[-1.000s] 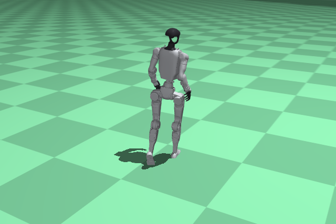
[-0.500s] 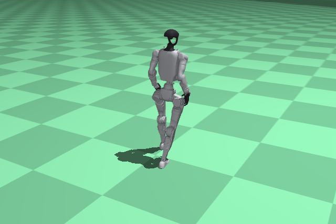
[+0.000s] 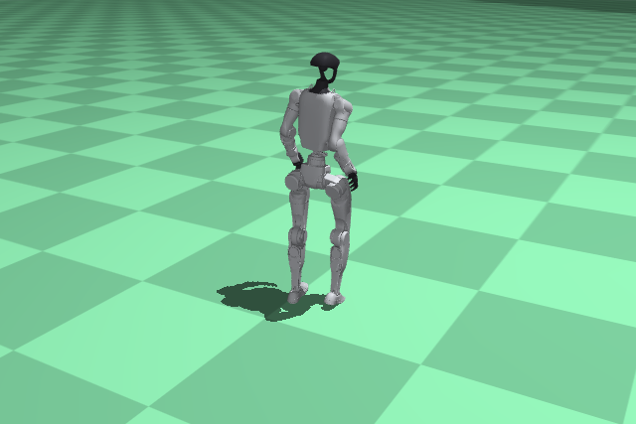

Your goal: Walk run

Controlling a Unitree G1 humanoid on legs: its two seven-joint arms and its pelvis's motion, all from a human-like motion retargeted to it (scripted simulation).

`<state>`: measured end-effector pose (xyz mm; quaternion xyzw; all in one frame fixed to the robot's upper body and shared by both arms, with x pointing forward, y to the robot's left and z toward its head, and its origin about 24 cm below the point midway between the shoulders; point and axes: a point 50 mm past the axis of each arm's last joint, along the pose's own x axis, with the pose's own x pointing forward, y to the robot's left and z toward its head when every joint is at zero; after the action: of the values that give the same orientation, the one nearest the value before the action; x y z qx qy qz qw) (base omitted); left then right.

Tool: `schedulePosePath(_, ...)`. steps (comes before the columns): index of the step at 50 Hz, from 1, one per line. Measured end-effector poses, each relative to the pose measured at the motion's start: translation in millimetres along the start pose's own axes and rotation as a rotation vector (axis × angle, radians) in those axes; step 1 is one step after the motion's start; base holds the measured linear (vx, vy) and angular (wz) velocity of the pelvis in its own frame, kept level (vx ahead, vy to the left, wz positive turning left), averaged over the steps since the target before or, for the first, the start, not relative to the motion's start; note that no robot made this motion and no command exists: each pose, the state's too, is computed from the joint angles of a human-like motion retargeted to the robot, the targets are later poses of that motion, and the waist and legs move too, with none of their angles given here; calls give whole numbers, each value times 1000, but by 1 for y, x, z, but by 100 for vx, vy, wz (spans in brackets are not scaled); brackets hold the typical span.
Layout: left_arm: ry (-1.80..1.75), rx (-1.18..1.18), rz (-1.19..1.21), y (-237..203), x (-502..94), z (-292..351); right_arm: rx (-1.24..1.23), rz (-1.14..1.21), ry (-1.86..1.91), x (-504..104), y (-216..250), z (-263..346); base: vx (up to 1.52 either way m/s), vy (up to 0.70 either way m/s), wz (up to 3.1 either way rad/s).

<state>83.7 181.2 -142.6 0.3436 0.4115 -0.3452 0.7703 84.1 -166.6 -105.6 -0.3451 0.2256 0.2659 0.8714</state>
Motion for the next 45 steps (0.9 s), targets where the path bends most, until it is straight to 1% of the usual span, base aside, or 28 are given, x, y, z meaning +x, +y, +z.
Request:
schedulePosePath(5,4,7,-49,-4,1,1,-69,7,-2,-1,0,2,47,-12,34)
schedulePosePath(12,15,17,-71,-6,3,0,15,32,21,0,1,0,64,-31,40)
schedulePosePath(21,24,-96,-111,-23,5,-2,58,84,64,-1,-2,-7,69,-47,25)
schedulePosePath(23,8,-52,-102,-18,6,2,54,93,77,-2,-4,-10,56,-39,20)
schedulePosePath(27,-15,132,-26,4,3,6,44,121,76,-2,0,-11,43,-37,28)
schedulePosePath(29,-22,162,11,7,3,8,45,159,84,-2,5,-12,42,-25,-10)
schedulePosePath(32,-34,112,40,4,3,10,38,202,94,-2,7,-14,44,-17,-52)
schedulePosePath(38,-65,-21,119,3,2,12,-10,216,99,-6,6,-18,40,-11,-45)
schedulePosePath(45,-51,43,64,0,3,12,26,244,124,-9,11,-22,37,1,21)
